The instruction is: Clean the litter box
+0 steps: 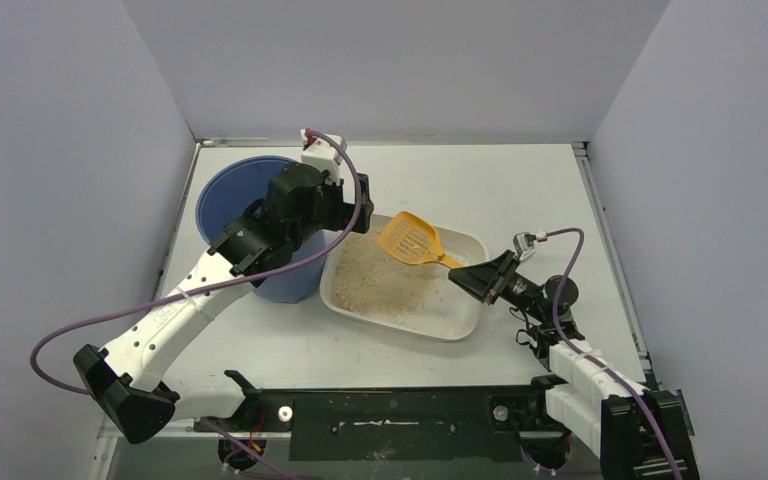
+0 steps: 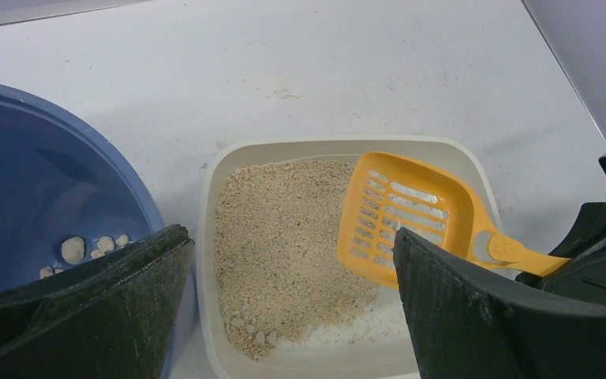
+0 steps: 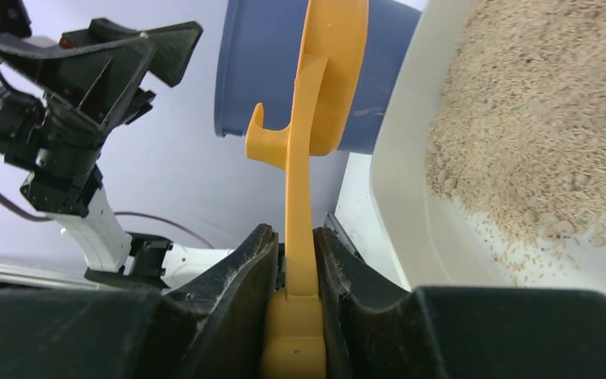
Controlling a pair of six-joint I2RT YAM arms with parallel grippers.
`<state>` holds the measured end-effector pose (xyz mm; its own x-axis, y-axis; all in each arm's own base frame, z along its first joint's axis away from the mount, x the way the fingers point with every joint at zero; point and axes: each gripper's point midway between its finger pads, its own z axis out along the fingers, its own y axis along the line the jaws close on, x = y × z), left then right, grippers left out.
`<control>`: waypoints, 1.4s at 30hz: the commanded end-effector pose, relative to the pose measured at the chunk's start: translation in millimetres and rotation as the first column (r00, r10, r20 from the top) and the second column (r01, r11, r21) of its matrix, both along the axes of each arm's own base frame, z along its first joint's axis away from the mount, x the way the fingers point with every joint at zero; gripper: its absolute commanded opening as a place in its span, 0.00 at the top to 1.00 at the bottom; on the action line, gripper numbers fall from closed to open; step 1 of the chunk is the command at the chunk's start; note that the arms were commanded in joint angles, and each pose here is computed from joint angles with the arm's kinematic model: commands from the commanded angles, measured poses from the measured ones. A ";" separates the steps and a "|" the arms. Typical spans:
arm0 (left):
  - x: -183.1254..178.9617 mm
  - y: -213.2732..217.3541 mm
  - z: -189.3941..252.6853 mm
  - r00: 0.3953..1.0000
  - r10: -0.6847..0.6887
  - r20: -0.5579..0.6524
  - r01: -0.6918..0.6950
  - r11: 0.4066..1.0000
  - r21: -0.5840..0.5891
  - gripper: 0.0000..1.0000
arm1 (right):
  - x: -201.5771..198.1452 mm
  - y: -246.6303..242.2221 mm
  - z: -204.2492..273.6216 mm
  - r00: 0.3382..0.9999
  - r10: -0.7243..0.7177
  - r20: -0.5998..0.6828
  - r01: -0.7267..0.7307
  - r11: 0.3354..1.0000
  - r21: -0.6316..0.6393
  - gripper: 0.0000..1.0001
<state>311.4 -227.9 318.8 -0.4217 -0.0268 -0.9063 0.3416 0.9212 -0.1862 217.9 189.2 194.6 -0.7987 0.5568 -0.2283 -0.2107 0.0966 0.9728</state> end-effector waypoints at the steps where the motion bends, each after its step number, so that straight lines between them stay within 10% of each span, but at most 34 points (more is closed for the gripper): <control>1: 0.3 7.2 17.1 0.999 0.027 0.045 -0.025 0.999 -0.034 0.03 | -7.5 7.0 30.0 0.990 0.051 0.135 -0.054 0.998 0.018 1.00; 16: 1.1 23.9 22.5 0.994 0.070 0.087 -0.071 0.997 0.011 0.03 | 7.9 1.3 31.2 0.990 -0.008 0.139 0.014 0.999 -0.043 1.00; 42: -30.4 94.3 109.2 0.907 0.252 0.338 -0.221 0.967 -0.128 0.03 | 59.1 76.7 169.0 0.891 0.122 0.437 -0.085 0.991 -0.103 1.00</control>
